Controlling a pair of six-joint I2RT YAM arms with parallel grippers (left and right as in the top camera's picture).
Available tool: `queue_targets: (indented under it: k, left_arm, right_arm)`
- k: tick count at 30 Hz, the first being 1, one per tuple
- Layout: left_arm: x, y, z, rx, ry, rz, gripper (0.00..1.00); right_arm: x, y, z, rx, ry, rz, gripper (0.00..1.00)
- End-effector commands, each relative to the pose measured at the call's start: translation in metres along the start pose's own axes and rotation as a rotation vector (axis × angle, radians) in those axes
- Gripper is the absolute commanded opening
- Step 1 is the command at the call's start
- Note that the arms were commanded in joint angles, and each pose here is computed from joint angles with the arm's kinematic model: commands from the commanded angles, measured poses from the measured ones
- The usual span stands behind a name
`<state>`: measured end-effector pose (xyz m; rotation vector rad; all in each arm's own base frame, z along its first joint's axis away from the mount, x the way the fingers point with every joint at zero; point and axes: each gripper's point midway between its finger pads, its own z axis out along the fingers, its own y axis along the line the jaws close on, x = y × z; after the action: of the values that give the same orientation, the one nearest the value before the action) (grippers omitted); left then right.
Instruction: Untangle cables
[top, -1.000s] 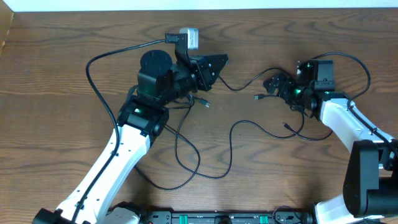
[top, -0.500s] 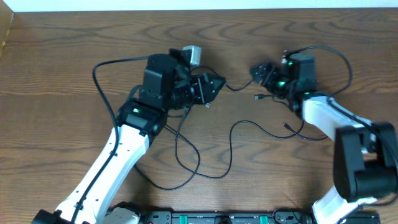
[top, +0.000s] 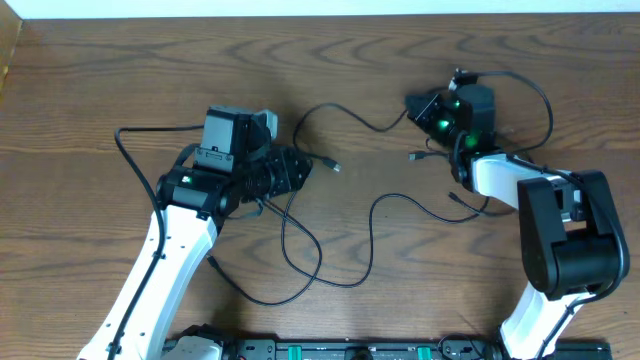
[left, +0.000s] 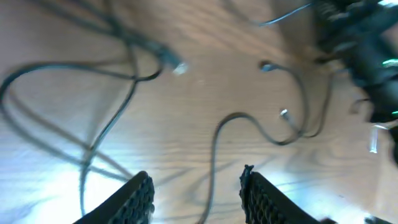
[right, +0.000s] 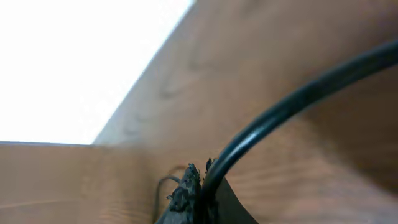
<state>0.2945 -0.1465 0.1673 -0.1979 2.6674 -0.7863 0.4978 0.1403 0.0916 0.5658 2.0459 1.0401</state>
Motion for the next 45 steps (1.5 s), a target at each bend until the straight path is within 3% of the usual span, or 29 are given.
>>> queue_targets:
  k: [1,8,17,25,30,34,39,45]
  left_arm:
    - [-0.005,0.014,-0.007,-0.090,-0.031,0.009,0.48]
    - [0.004,0.022,-0.006,-0.123,-0.003,-0.005,0.48]
    - [0.001,0.022,-0.005,-0.119,-0.011,-0.002,0.48]
    - [-0.006,0.017,-0.005,-0.102,-0.042,-0.021,0.48]
    - [-0.003,0.019,-0.005,-0.107,-0.031,-0.027,0.48]
    - [-0.003,0.019,-0.005,-0.107,-0.033,-0.027,0.48]
    - [-0.003,0.019,-0.004,-0.107,-0.032,-0.027,0.48]
    - [-0.003,0.019,-0.004,-0.107,-0.032,-0.028,0.48]
  right_arm:
    - [-0.045,0.031,-0.027,-0.083,-0.093,-0.020,0.02]
    - [-0.169,0.071,-0.122,-0.086,-0.401,-0.274,0.02]
    - [-0.309,0.071,-0.272,0.037,-0.675,-0.298,0.01]
    - [-0.328,0.016,-0.300,0.292,-0.700,-0.373,0.01]
    - [-0.328,-0.043,-0.272,0.399,-0.634,-0.340,0.01]
    - [-0.324,-0.074,-0.243,0.365,-0.574,-0.312,0.01]
    - [-0.331,-0.056,-0.228,0.268,-0.592,-0.373,0.01]
    - [-0.378,0.015,-0.253,0.220,-0.749,-0.492,0.01]
